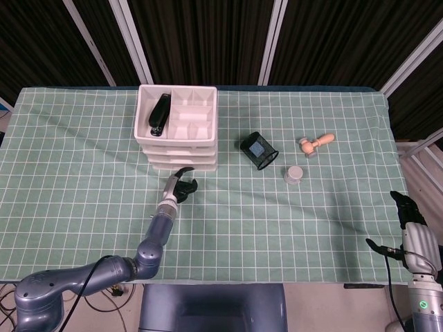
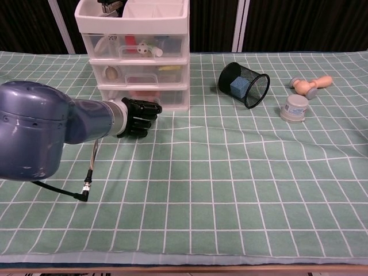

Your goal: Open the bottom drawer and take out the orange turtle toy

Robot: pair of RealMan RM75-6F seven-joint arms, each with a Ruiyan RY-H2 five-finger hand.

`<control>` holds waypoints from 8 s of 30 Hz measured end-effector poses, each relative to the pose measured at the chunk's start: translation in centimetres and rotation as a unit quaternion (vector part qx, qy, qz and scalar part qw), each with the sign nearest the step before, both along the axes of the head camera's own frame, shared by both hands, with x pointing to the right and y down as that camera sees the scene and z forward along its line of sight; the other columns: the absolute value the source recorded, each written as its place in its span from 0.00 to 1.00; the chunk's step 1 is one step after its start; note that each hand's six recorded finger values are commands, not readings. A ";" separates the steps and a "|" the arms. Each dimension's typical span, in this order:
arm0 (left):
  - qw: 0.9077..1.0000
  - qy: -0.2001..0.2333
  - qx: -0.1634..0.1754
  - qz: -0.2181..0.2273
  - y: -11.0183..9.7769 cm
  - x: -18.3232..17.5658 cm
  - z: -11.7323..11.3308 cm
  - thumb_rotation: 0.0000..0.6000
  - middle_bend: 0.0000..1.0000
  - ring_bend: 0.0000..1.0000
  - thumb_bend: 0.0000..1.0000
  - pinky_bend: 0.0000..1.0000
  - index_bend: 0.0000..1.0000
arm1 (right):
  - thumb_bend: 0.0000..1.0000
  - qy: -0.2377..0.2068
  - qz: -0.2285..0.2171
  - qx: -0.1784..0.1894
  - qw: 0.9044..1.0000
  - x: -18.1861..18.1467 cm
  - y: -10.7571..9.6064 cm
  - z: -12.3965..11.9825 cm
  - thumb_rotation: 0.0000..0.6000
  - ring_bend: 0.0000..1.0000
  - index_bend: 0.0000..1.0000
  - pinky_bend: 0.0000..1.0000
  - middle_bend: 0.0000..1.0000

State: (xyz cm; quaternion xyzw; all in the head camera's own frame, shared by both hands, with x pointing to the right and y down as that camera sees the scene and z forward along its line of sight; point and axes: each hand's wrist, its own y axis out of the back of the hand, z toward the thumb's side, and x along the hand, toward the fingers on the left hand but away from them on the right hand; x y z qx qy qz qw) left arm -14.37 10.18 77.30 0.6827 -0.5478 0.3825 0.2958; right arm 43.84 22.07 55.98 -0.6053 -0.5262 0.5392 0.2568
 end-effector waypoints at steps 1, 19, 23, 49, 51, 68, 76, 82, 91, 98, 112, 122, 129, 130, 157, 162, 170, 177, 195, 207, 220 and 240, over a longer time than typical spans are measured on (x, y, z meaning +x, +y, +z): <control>1.000 0.002 0.001 0.001 0.0 0.2 0.0 1.00 1.00 1.00 0.58 1.00 0.20 | 0.10 0.000 0.000 0.000 1.000 0.0 0.0 0.0 1.00 0.00 0.00 0.18 0.10; 1.000 0.020 -0.002 0.017 0.9 0.9 -0.4 1.00 1.00 1.00 0.58 1.00 0.27 | 0.11 -0.004 0.004 -0.002 1.000 0.0 0.0 0.0 1.00 0.00 0.00 0.18 0.10; 0.999 0.026 -0.001 0.020 1.5 1.0 -0.8 1.00 1.00 1.00 0.58 1.00 0.28 | 0.11 -0.005 0.005 -0.003 1.000 0.0 0.1 0.0 1.00 0.00 0.00 0.18 0.10; 0.997 0.020 0.016 0.079 5.2 0.2 -2.9 1.00 1.00 1.00 0.57 1.00 0.28 | 0.11 -0.007 0.008 -0.003 1.000 0.0 0.1 -0.1 1.00 0.00 0.00 0.18 0.10; 0.996 0.015 0.016 0.086 5.4 -0.1 -2.9 1.00 1.00 1.00 0.57 1.00 0.26 | 0.11 -0.007 0.008 -0.003 1.000 0.0 0.1 -0.1 1.00 0.00 0.00 0.18 0.10; 0.985 -0.032 0.062 0.160 5.9 -1.4 -4.7 1.00 1.00 1.00 0.54 1.00 0.23 | 0.11 -0.008 0.007 -0.002 1.000 -0.1 0.2 -0.1 1.00 0.00 0.00 0.18 0.10; 0.940 -0.113 0.178 0.269 3.7 -1.1 -7.2 1.00 1.00 1.00 0.54 1.00 0.23 | 0.11 -0.009 0.008 -0.002 1.000 0.0 0.2 -0.1 1.00 0.00 0.00 0.18 0.10; 0.919 -0.146 0.197 0.308 2.7 -1.1 -7.6 1.00 1.00 1.00 0.53 1.00 0.23 | 0.11 -0.010 0.009 -0.003 1.000 0.0 0.2 -0.1 1.00 0.00 0.00 0.18 0.10; 0.919 -0.161 0.172 0.317 2.7 -1.6 -7.0 1.00 1.00 1.00 0.54 1.00 0.23 | 0.11 -0.011 0.011 -0.004 1.000 0.0 0.2 -0.1 1.00 0.00 0.00 0.18 0.10; 0.919 -0.166 0.158 0.320 3.0 -1.9 -6.5 1.00 1.00 1.00 0.53 1.00 0.23 | 0.11 -0.012 0.012 -0.005 1.000 0.0 0.2 -0.1 1.00 0.00 0.00 0.18 0.10; 0.915 -0.188 0.143 0.328 3.2 -2.9 -5.7 1.00 1.00 1.00 0.53 1.00 0.23 | 0.11 -0.015 0.014 -0.007 1.000 -0.1 0.3 0.0 1.00 0.00 0.00 0.18 0.10; 0.911 -0.205 0.119 0.339 3.6 -3.6 -5.7 1.00 1.00 1.00 0.53 1.00 0.35 | 0.11 -0.016 0.014 -0.007 1.000 -0.1 0.3 -0.1 1.00 0.00 0.00 0.18 0.10; 0.910 -0.201 0.112 0.345 4.3 -4.0 -6.5 1.00 1.00 1.00 0.54 1.00 0.38 | 0.11 -0.017 0.015 -0.007 1.000 -0.1 0.3 -0.1 1.00 0.00 0.00 0.18 0.10; 0.910 -0.201 0.109 0.347 4.5 -4.1 -6.6 1.00 1.00 1.00 0.54 1.00 0.38 | 0.11 -0.017 0.015 -0.007 1.000 -0.1 0.3 -0.1 1.00 0.00 0.00 0.18 0.10; 0.912 -0.175 0.074 0.364 8.5 -6.5 -9.1 1.00 1.00 1.00 0.50 1.00 0.38 | 0.11 -0.015 0.012 -0.007 1.000 -0.2 0.3 0.1 1.00 0.00 0.00 0.18 0.10; 0.910 -0.177 0.078 0.367 8.5 -6.6 -9.4 1.00 1.00 1.00 0.31 1.00 0.33 | 0.11 -0.015 0.011 -0.007 1.000 -0.2 0.3 0.0 1.00 0.00 0.00 0.18 0.10; 0.897 -0.197 0.134 0.374 6.1 -5.8 -10.4 1.00 1.00 1.00 0.24 1.00 0.32 | 0.11 -0.016 0.011 -0.008 1.000 -0.2 0.3 0.1 1.00 0.00 0.00 0.18 0.10; 0.872 -0.244 0.158 0.394 3.7 -5.6 -10.0 1.00 1.00 1.00 0.29 1.00 0.32 | 0.11 -0.016 0.011 -0.009 1.000 -0.3 0.3 0.1 1.00 0.00 0.00 0.18 0.10; 0.818 -0.315 0.111 0.469 1.0 -4.5 -6.6 1.00 1.00 1.00 0.29 1.00 0.36 | 0.11 -0.018 0.014 -0.010 1.000 -0.2 0.3 0.1 1.00 0.00 0.00 0.18 0.10; 0.800 -0.324 0.097 0.496 1.1 -3.6 -5.8 1.00 1.00 1.00 0.29 1.00 0.37 | 0.11 -0.020 0.017 -0.011 1.000 -0.2 0.3 0.1 1.00 0.00 0.00 0.18 0.10; 0.787 -0.326 0.087 0.517 1.6 -2.6 -5.0 1.00 1.00 1.00 0.48 1.00 0.61 | 0.11 -0.024 0.021 -0.013 0.999 -0.2 0.3 0.2 1.00 0.00 0.00 0.18 0.10; 0.808 -0.297 0.162 0.483 0.1 -2.1 -10.3 1.00 1.00 1.00 0.51 1.00 0.64 | 0.11 -0.024 0.021 -0.013 0.999 -0.2 0.4 0.1 1.00 0.00 0.00 0.18 0.10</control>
